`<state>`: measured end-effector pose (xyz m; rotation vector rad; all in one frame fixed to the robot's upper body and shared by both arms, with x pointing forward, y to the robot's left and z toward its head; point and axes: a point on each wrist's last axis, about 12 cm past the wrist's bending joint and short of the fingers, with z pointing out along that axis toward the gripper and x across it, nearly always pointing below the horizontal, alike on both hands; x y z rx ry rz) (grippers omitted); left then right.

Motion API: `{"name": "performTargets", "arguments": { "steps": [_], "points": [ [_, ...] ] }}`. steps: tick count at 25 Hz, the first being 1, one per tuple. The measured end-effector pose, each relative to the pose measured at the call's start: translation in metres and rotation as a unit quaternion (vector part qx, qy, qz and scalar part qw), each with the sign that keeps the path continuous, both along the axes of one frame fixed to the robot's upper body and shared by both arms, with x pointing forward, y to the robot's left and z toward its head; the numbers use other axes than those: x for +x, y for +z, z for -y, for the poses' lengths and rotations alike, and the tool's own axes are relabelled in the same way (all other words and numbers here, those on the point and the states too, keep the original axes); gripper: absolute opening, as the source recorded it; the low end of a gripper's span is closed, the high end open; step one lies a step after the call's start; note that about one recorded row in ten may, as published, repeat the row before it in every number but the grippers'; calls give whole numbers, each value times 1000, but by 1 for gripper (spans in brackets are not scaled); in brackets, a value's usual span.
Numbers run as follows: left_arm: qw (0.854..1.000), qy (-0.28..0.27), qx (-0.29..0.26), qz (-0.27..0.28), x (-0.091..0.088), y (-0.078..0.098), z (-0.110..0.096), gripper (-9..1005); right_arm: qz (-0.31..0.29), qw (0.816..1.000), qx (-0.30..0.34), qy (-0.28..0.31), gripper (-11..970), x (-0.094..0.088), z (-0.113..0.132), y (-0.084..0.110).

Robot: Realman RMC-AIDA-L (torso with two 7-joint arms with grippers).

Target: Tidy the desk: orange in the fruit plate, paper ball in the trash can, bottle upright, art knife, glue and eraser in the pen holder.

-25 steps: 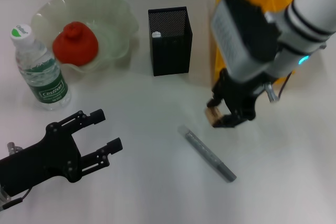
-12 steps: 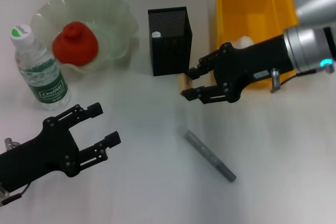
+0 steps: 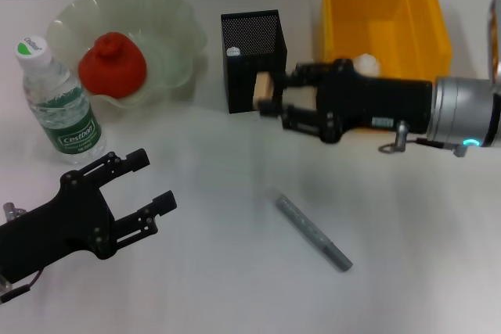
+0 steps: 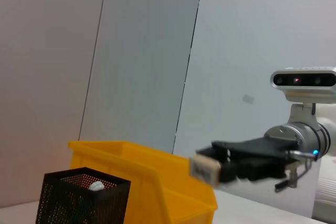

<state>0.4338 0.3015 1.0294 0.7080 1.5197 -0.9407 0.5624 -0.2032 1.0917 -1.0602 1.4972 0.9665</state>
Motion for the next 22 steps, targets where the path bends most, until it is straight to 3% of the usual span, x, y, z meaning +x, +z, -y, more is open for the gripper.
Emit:
{"name": "performTargets", "arguments": {
  "steps": [6, 14, 22],
  "points": [
    [1000, -2, 1, 0, 0, 0, -1, 758, 31, 997, 35, -66, 417, 11, 4, 3],
    [1000, -1, 2, 1, -1, 0, -2, 758, 51, 992, -5, -113, 415, 44, -9, 14],
    [1000, -2, 4, 5, 1, 1, -1, 758, 43, 990, -24, -134, 424, 59, -18, 18]
  ]
}}
